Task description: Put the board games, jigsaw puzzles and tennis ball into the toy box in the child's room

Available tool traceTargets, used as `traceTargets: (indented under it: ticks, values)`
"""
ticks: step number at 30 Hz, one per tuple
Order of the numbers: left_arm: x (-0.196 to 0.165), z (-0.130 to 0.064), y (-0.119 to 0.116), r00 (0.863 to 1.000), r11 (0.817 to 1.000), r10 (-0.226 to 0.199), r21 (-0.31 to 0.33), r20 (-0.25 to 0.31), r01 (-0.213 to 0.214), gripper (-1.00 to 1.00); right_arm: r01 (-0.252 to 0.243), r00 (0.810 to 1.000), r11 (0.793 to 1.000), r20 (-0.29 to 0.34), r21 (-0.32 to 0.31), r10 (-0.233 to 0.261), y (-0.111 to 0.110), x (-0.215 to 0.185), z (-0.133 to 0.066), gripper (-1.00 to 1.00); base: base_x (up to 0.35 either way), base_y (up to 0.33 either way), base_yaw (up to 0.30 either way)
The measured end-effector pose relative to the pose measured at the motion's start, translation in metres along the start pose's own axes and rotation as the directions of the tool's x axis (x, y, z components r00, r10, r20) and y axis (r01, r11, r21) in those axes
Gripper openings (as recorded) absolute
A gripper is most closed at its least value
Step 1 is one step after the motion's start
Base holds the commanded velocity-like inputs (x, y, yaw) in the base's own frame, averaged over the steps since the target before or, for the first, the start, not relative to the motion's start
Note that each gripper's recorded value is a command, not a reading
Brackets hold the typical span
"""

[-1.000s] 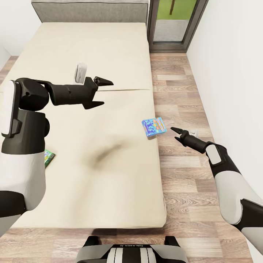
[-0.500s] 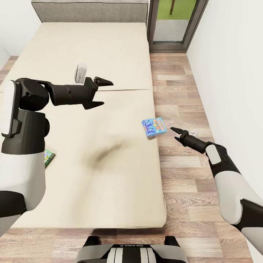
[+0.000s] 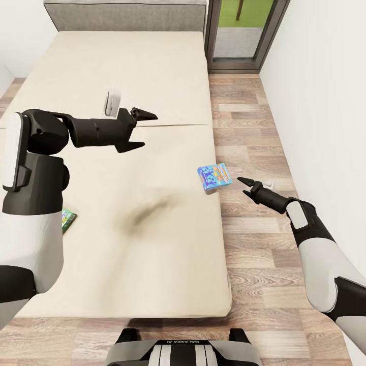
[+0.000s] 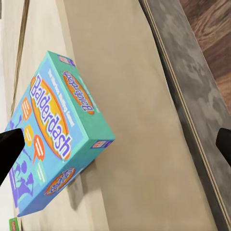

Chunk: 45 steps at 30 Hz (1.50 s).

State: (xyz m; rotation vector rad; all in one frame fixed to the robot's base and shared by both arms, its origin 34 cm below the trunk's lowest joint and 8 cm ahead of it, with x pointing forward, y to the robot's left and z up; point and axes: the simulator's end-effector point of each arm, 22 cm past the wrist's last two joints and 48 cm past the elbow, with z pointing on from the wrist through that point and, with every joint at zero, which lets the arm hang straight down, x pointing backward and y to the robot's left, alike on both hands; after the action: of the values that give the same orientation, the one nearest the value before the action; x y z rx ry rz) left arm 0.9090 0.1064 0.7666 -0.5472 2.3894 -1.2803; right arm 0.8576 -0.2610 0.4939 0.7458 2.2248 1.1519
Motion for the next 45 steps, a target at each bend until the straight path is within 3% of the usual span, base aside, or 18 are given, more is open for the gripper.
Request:
traceTargets:
  ticks: [29,45]
  values:
    - [0.001,0.001,0.002,1.0,1.0,-0.002,-0.004,-0.002,0.002,1.0,-0.042,0.999,0.998,-0.025,0.042,0.043,-0.016,0.008,0.002,1.0,0.0,0.0,0.0]
    - [0.002,0.001,0.002,1.0,1.0,-0.003,-0.004,-0.003,0.003,1.0,-0.065,0.998,0.998,-0.004,0.022,0.065,-0.014,0.003,0.0,1.0,0.0,0.0,0.011]
